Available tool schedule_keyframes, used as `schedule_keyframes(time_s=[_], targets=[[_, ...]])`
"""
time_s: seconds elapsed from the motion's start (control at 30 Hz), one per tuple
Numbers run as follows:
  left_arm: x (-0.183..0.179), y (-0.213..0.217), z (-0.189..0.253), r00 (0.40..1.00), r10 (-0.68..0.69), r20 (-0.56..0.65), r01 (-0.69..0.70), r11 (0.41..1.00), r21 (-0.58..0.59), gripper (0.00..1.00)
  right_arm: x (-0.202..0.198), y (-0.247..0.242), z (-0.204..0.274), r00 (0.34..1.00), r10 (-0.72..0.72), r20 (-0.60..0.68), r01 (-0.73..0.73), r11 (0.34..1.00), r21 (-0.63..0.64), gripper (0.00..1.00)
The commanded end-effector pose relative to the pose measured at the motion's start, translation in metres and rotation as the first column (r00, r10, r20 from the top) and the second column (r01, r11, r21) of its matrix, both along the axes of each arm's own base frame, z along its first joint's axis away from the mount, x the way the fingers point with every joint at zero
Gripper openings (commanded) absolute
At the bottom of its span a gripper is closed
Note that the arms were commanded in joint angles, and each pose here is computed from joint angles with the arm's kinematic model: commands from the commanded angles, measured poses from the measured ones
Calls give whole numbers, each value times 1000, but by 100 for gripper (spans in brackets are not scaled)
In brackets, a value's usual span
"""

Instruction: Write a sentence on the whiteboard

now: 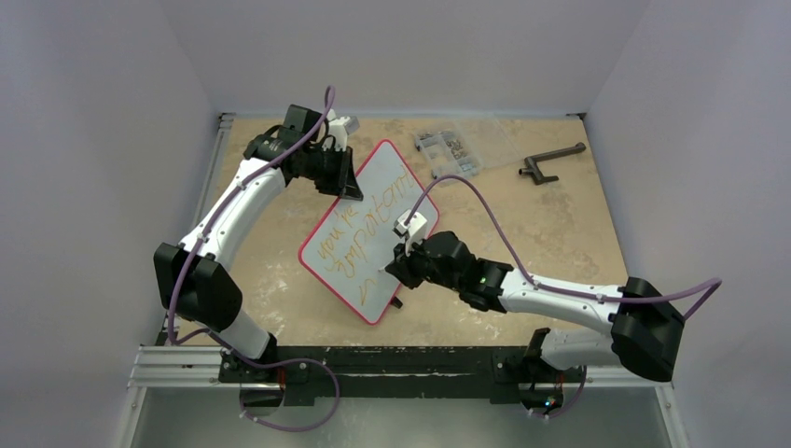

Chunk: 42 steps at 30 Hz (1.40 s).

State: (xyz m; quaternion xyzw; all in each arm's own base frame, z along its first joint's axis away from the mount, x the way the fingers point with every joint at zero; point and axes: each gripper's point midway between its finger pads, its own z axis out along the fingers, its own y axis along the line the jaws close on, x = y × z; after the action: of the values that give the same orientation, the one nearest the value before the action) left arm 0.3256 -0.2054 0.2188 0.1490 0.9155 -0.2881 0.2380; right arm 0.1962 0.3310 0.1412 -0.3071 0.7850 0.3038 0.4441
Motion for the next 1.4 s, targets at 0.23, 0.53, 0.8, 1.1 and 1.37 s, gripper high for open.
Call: schedule_keyframes(time_s=[0.23,0.53,0.8,1.1,1.37], targets=[[16,35,-13,994,73,80,-86,980,180,0,-17,17,4,993,115,-18,-114,991,70,0],[16,35,-14,994,74,79,-87,979,182,0,-11,-1,-31,998,37,-58,-41,997,-60,0],[16,35,-15,994,73,77,-86,980,182,0,-7,-12,-41,997,-28,-78,19,994,-109,0],[17,34,-14,994,71,80,-85,980,179,0,2,-14,-37,995,-73,-63,64,990,-128,0],[17,34,-14,994,72,77,-85,980,179,0,16,1,-9,997,-77,-9,76,994,-81,0]])
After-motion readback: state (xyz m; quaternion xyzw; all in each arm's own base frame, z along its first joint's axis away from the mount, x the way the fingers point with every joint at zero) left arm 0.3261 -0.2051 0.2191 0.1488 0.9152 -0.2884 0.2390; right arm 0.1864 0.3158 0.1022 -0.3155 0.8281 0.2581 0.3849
